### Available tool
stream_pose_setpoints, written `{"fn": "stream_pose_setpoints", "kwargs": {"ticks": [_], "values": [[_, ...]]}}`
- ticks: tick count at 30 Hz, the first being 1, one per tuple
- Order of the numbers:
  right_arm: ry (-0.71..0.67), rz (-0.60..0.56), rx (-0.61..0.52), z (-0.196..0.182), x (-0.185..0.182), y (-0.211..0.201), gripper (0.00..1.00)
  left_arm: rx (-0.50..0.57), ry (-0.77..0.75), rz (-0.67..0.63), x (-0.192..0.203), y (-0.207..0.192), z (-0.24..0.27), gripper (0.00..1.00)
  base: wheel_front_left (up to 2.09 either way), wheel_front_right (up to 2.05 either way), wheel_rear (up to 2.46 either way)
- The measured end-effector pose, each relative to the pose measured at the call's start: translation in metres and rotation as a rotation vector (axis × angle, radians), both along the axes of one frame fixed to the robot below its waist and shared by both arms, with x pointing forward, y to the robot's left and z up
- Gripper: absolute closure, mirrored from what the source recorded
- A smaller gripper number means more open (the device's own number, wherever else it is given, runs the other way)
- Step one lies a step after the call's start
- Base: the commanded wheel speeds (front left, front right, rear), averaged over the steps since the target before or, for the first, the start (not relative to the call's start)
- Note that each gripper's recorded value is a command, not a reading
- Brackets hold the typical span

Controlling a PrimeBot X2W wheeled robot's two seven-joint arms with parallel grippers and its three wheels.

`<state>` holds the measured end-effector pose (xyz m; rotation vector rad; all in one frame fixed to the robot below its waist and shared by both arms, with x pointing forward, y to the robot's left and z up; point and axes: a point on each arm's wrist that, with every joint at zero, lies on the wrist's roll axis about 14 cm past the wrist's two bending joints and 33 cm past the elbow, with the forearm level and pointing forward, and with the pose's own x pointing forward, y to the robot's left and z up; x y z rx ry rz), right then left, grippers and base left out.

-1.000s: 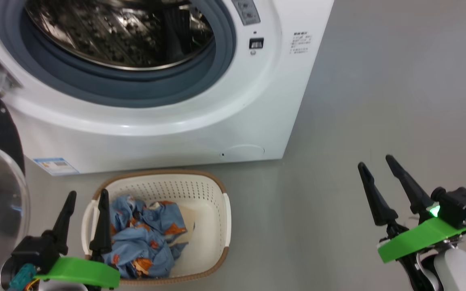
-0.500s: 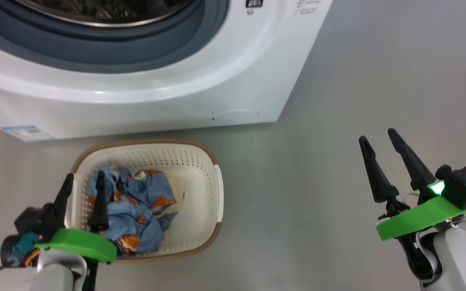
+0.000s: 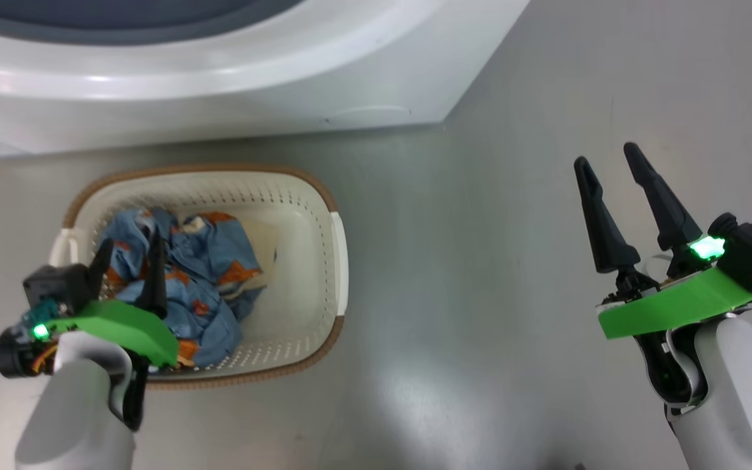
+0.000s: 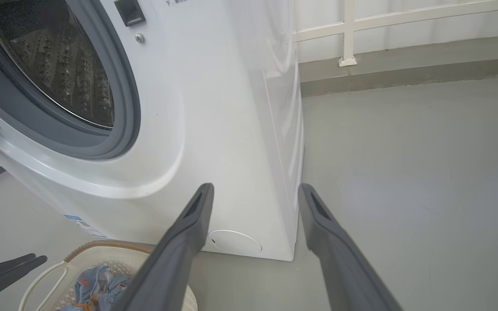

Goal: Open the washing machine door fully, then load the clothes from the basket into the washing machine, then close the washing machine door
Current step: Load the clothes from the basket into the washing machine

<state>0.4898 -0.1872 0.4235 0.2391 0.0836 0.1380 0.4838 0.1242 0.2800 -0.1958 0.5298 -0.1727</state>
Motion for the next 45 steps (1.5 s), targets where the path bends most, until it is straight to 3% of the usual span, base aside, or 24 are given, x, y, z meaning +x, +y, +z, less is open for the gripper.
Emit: {"fn": "stream_pose_setpoints", "kwargs": {"ticks": [17, 28, 45], "values": [[0.098, -0.040, -0.004, -0.060, 0.016, -0.010, 0.00, 0.047, 0.311, -0.024, -0.004, 0.005, -0.114, 0.00, 0.00, 0.00, 0.00], [0.153, -0.071, -0.015, -0.092, 0.018, -0.020, 0.00, 0.065, 0.465, -0.101, -0.013, -0.013, -0.168, 0.00, 0.00, 0.00, 0.00], [0.191, -0.103, -0.031, -0.108, 0.014, -0.030, 0.00, 0.111, 0.670, -0.181, -0.035, -0.022, -0.208, 0.03, 0.00, 0.00, 0.00]]}}
